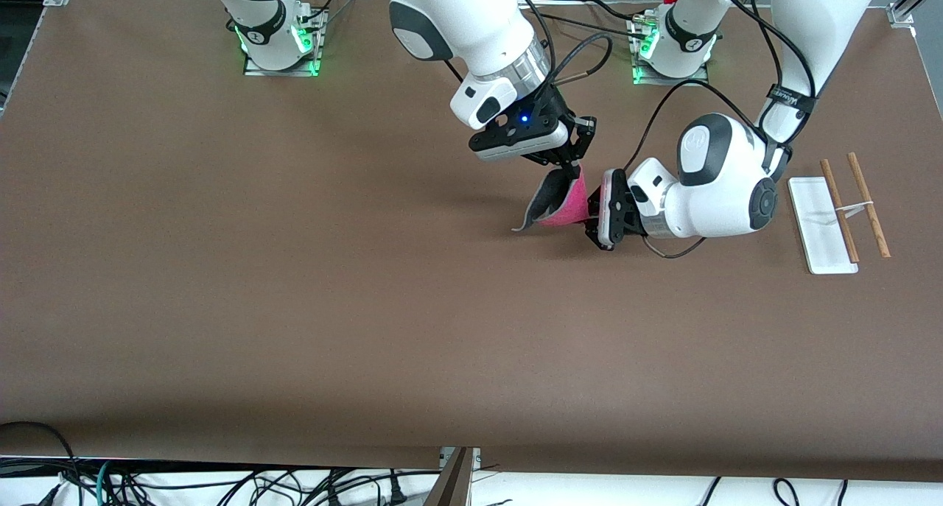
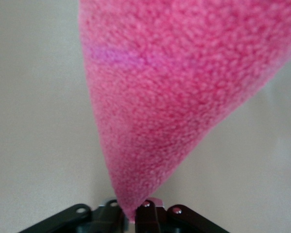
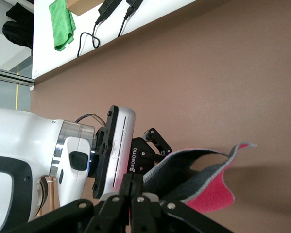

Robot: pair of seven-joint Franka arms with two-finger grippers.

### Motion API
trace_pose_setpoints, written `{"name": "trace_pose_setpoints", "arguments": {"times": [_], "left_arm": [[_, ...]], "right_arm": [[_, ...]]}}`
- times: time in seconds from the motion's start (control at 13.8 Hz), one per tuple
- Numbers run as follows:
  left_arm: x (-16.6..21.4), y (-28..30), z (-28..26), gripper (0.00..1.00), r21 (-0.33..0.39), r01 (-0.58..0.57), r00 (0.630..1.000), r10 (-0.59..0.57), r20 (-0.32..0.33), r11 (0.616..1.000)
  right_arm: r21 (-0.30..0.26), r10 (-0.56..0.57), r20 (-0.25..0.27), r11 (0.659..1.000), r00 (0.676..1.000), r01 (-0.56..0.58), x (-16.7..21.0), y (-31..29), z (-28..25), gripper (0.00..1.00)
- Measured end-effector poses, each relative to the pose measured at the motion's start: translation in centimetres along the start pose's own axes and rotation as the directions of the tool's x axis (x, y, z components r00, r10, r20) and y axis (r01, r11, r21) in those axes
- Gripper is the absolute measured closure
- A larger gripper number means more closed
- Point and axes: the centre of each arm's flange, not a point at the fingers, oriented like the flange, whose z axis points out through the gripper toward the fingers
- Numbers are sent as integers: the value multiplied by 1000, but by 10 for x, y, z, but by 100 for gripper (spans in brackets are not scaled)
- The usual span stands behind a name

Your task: Pass towel and hang on rack

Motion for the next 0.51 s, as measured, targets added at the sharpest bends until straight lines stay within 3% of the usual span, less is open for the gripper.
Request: {"name": "trace_pose_setpoints", "arguments": {"times": [0.29, 0.36, 0.51], "left_arm": [[-17, -7, -14, 97, -5, 23, 1000, -23, -2, 1000], [-21, -9, -20, 97, 0, 27, 1000, -27, -5, 1000], [-25, -11, -31, 97, -2, 33, 999, -33, -9, 999]], "right_arm": [[0, 0, 0, 1000, 1000, 0, 0, 0, 0, 98], [0, -1, 0, 1000, 1000, 1, 0, 0, 0, 94], [-4, -12, -7, 1000, 1000, 12, 1, 1, 0, 74]]}}
